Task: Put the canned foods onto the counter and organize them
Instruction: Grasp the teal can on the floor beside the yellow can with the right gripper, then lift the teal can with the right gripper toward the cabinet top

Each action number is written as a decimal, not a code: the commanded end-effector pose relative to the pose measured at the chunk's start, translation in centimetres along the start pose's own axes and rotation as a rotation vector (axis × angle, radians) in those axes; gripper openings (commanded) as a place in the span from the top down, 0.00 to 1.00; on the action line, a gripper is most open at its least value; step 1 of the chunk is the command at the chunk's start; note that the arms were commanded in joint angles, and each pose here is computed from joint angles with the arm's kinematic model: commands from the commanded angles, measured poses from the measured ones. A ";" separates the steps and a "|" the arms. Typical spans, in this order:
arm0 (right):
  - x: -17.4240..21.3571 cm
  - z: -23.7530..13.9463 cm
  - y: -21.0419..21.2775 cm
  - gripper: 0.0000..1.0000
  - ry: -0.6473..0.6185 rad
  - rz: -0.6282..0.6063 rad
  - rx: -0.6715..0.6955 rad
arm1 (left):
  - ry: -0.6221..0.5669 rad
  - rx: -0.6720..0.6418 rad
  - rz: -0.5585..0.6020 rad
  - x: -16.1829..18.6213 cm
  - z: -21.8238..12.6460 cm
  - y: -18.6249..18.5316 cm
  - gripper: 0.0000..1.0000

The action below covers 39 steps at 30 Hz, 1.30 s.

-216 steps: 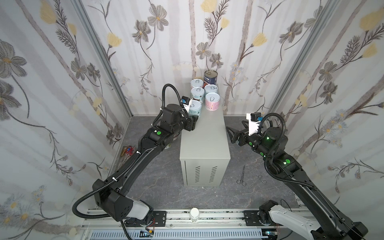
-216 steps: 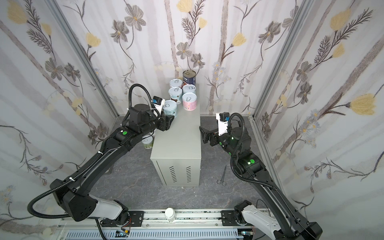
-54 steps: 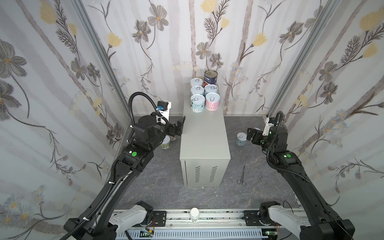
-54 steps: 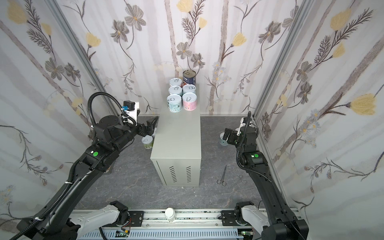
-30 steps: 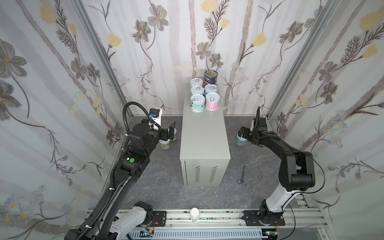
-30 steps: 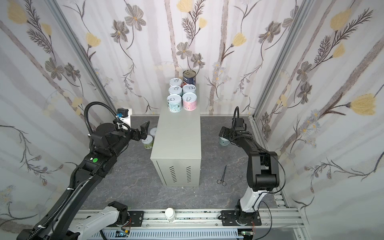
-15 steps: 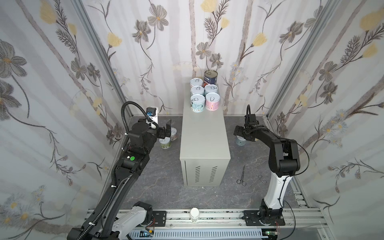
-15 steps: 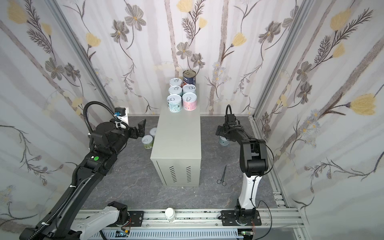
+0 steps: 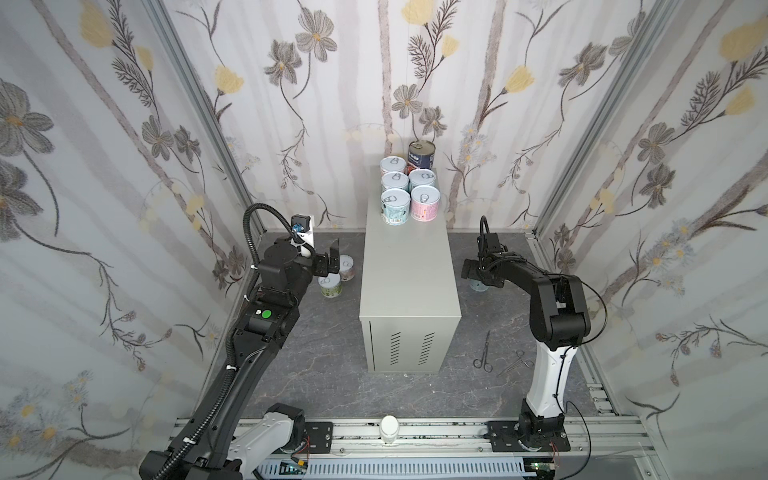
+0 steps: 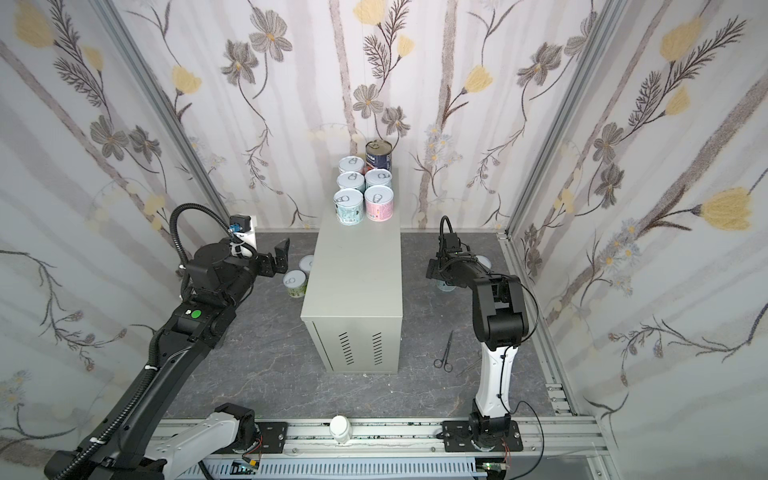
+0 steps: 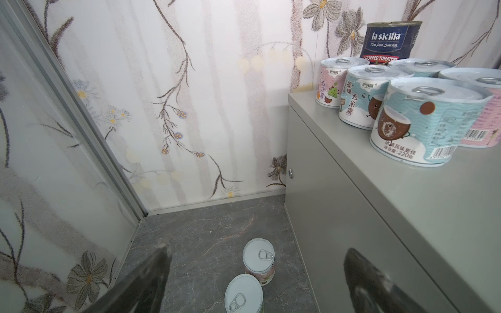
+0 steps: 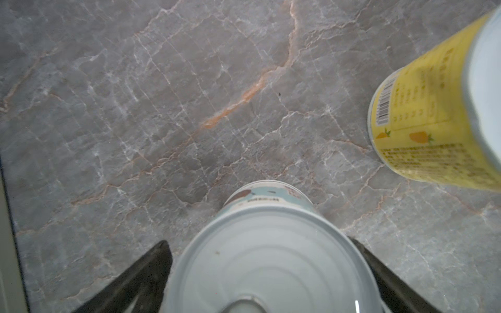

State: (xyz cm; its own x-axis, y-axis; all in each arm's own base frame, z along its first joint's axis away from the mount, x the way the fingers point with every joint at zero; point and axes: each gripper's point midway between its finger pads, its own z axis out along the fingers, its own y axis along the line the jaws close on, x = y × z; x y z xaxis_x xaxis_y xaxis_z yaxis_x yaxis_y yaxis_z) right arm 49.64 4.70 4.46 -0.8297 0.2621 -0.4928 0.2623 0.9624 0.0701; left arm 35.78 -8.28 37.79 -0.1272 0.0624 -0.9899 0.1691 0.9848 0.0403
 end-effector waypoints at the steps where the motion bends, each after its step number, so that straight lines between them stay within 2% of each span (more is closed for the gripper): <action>1: 0.2 0.1 -0.4 0.10 -0.002 -0.007 0.019 | -0.043 -0.002 -0.010 -1.1 0.0 0.1 0.00; 10: -0.6 -0.5 -0.1 0.17 -0.050 -0.027 -0.004 | 0.000 -0.010 -0.005 0.4 0.9 0.1 0.00; 16: -0.8 -0.6 -0.3 0.26 -0.078 -0.044 0.000 | -0.003 0.002 -0.037 1.2 1.7 0.5 0.00; 23: -0.7 0.2 -0.6 0.41 -0.080 -0.052 0.003 | 0.009 -0.008 -0.039 2.0 1.9 0.8 0.00; 28: -1.3 -0.9 0.0 0.47 -0.102 -0.063 -0.031 | 0.019 -0.009 -0.039 2.3 2.1 0.8 0.00; 34: -2.9 -5.7 0.9 0.50 -0.137 -0.101 -0.079 | 0.028 -0.007 -0.038 2.5 2.3 0.8 0.00; 39: -5.3 -13.7 1.7 0.51 -0.252 -0.134 -0.118 | 0.030 -0.016 -0.034 2.5 2.5 1.0 0.00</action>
State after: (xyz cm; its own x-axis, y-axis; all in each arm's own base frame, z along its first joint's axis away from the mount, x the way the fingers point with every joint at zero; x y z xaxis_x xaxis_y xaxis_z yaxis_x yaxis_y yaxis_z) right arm 48.11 5.58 14.81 -0.7484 0.1546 -0.6450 0.1249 0.9879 0.0919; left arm 37.72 -7.61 33.84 -0.2055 0.0404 -0.9778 0.1525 0.9883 0.0088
